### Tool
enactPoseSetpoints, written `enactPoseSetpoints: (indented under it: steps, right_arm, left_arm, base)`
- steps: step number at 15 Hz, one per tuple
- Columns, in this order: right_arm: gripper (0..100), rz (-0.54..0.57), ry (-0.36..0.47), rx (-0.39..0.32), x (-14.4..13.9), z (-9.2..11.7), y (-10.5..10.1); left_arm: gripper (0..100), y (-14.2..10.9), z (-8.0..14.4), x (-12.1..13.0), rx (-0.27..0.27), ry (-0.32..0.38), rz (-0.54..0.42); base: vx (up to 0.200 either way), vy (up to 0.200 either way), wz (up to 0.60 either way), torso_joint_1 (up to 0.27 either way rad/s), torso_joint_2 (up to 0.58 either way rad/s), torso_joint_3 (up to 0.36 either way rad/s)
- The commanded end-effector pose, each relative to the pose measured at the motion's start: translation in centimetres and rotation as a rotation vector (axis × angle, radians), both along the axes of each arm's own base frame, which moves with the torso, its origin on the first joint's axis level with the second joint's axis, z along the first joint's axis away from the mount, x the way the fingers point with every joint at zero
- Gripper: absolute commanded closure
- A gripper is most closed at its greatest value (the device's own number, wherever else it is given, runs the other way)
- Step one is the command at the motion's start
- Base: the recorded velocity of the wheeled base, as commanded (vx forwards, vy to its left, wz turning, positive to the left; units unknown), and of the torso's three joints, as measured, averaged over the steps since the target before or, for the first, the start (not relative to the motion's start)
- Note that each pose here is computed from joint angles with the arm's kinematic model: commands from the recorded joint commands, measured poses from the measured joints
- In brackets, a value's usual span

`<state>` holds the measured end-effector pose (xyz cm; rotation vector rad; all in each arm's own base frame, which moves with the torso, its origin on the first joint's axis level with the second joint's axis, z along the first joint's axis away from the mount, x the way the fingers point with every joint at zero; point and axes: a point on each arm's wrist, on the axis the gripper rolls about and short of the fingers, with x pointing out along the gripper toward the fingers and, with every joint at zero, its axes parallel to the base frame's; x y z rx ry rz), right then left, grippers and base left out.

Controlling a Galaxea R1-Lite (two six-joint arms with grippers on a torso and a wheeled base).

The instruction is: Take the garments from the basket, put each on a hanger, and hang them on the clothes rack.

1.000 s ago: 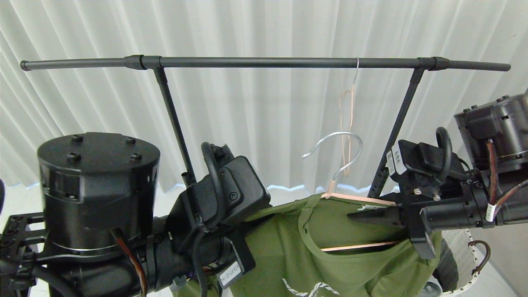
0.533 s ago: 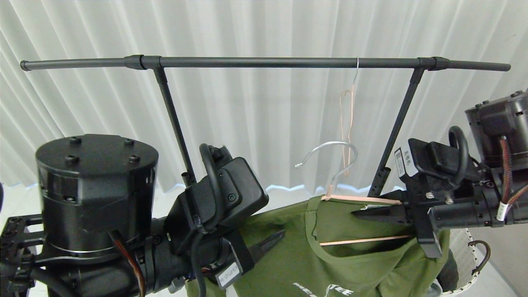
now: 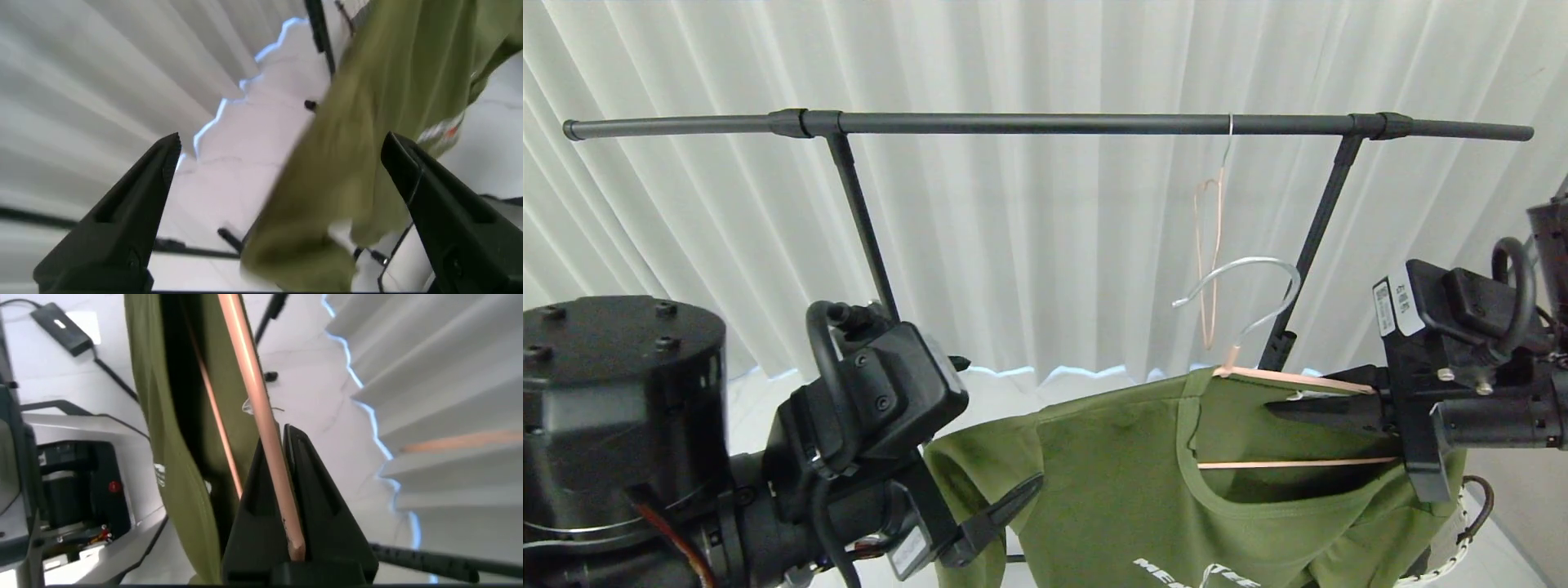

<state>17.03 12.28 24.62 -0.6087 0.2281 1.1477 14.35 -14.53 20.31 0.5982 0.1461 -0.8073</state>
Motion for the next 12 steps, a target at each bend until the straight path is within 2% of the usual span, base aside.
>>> enactPoseSetpoints:
  steps: [1, 3, 5, 11, 12]
  right_arm:
    - [100, -0.021, -0.013, 0.01, -0.3, 0.3, -0.7]
    - [100, -0.032, -0.038, 0.026, 0.0, 0.5, -0.8]
    - [100, -0.029, -0.055, 0.039, 0.1, 0.7, -0.7]
    - [100, 0.004, -0.052, 0.045, -0.5, 0.6, -0.3]
    - [100, 0.008, -0.051, 0.044, -0.6, 0.6, -0.3]
  left_arm:
    - [0, 2.1, -0.5, -1.1, -0.002, -0.009, 0.036]
    - [0, 3.6, -1.7, -1.9, 0.007, -0.009, 0.079]
    - [0, 4.2, -2.5, -1.1, 0.031, 0.009, 0.147]
    - [0, 4.0, -4.4, 1.0, 0.096, 0.086, 0.213]
    - [0, 3.7, -4.5, 1.5, 0.086, 0.075, 0.217]
  base:
    - [0.0, 0.0, 0.0, 0.0, 0.0, 0.0]
    - [0.0, 0.0, 0.0, 0.0, 0.0, 0.0]
    - [0.0, 0.0, 0.0, 0.0, 0.0, 0.0]
    - [0.0, 0.0, 0.0, 0.0, 0.0, 0.0]
    - [0.0, 0.0, 0.0, 0.0, 0.0, 0.0]
